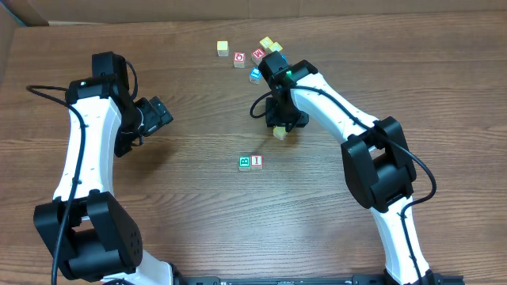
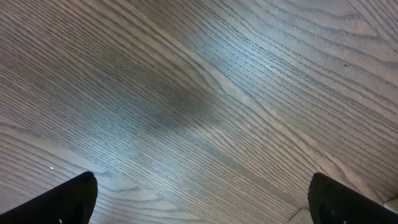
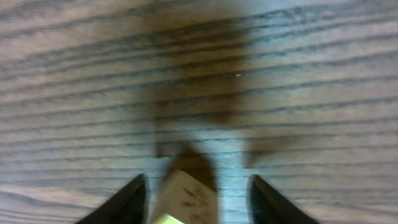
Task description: Flip 4 blocks
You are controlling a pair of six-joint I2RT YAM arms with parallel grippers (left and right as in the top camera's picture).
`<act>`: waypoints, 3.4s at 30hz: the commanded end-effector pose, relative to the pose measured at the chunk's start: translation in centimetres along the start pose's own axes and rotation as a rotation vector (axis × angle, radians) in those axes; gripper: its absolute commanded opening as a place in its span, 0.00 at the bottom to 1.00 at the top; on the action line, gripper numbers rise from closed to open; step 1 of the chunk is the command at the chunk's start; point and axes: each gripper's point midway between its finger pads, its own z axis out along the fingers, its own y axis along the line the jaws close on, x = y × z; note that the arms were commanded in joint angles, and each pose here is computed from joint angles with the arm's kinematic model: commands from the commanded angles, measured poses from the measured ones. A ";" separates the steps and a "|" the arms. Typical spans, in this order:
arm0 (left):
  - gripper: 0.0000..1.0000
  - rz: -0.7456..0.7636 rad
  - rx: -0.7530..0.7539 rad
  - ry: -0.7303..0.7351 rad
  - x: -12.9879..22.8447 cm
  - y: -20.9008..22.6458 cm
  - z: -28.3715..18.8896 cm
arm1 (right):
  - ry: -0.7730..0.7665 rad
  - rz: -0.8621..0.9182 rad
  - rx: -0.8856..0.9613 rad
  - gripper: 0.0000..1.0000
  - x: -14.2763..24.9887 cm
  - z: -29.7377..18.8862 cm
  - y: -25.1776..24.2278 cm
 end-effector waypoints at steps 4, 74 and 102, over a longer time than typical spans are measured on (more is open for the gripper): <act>1.00 0.012 0.012 -0.033 -0.6 -0.1 -1.1 | -0.026 -0.013 -0.048 0.30 0.0 -1.8 1.4; 1.00 0.012 0.012 -0.033 -0.6 -0.1 -1.1 | 0.097 0.095 0.038 0.22 10.4 -5.7 1.2; 1.00 0.013 0.013 -0.033 -0.6 -0.1 -1.1 | 0.067 0.090 0.005 0.33 10.5 -2.1 1.2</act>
